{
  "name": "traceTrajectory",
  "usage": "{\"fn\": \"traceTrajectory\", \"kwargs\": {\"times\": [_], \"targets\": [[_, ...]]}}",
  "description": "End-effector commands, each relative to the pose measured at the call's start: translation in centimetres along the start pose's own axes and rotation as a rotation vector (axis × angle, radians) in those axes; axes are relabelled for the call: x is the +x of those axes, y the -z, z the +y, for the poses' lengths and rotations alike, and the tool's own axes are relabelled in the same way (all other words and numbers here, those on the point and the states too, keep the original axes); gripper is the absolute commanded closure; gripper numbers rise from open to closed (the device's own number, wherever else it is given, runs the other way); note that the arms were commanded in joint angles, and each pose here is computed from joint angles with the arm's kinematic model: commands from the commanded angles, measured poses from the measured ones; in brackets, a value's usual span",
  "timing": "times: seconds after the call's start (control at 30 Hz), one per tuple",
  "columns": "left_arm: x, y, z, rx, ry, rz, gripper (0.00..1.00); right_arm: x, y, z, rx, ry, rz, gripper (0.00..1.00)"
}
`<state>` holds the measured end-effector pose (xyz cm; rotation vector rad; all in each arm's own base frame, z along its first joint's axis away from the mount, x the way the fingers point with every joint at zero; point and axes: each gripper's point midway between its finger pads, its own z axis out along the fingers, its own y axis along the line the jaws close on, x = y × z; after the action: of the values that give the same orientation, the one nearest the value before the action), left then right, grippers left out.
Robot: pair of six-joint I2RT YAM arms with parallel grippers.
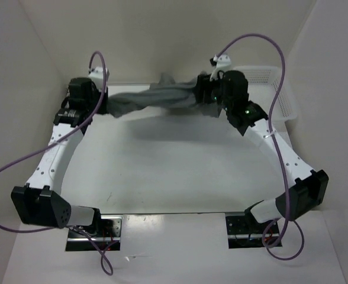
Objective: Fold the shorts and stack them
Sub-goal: Move the shorts to the center of the board
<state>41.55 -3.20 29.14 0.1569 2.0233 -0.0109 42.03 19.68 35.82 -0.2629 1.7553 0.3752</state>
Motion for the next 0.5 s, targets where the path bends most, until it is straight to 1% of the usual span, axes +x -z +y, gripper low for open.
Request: {"fn": "traceTrajectory", "kwargs": {"times": [0.0,0.03,0.07,0.1,0.13,0.17,0.2,0.23,0.27,0.3,0.33,0.37,0.43,0.47], "targets": [[10.2,2.1,0.1,-0.029,-0.012,0.247,0.90,11.5,1.2,2.9,-0.109,0.045,0.290,0.21],[12.3,2.6,-0.9,0.001,-0.021,0.282,0.85,12.9,1.9,3.9,-0.133,0.018,0.320,0.19],[14.4,3.0,-1.5,0.015,-0.030,0.316,0.79,15.9,2.7,4.6,-0.157,-0.010,0.378,0.19],[18.1,4.1,-2.3,0.045,-0.037,0.379,0.76,16.0,2.9,5.0,-0.175,-0.053,0.353,0.19],[19.6,4.6,-2.9,0.069,-0.040,0.407,0.74,15.2,3.9,5.2,-0.186,-0.134,0.316,0.19],[20.9,5.0,-3.2,0.086,-0.037,0.436,0.72,17.2,4.7,5.0,-0.189,-0.176,0.341,0.19],[21.9,5.4,-3.5,0.103,-0.034,0.461,0.70,16.9,5.0,4.5,-0.172,-0.204,0.313,0.19],[23.8,5.8,-3.6,0.106,-0.034,0.511,0.64,15.9,5.4,4.4,-0.161,-0.233,0.267,0.19],[24.5,5.9,-3.6,0.106,-0.034,0.527,0.59,17.1,5.4,3.9,-0.132,-0.242,0.288,0.20],[25.2,6.1,-3.6,0.108,-0.035,0.548,0.53,17.1,5.3,3.3,-0.098,-0.238,0.280,0.22],[25.6,6.2,-3.4,0.096,-0.038,0.560,0.43,18.3,5.0,3.2,-0.090,-0.237,0.309,0.22],[26.1,6.3,-3.3,0.088,-0.041,0.571,0.43,19.1,4.7,3.1,-0.084,-0.236,0.331,0.22],[25.4,5.6,-2.5,0.041,-0.053,0.535,0.39,20.4,3.8,3.1,-0.071,-0.245,0.374,0.25],[25.0,5.4,-2.2,0.022,-0.057,0.518,0.37,22.5,3.2,3.1,-0.061,-0.260,0.433,0.26]]}}
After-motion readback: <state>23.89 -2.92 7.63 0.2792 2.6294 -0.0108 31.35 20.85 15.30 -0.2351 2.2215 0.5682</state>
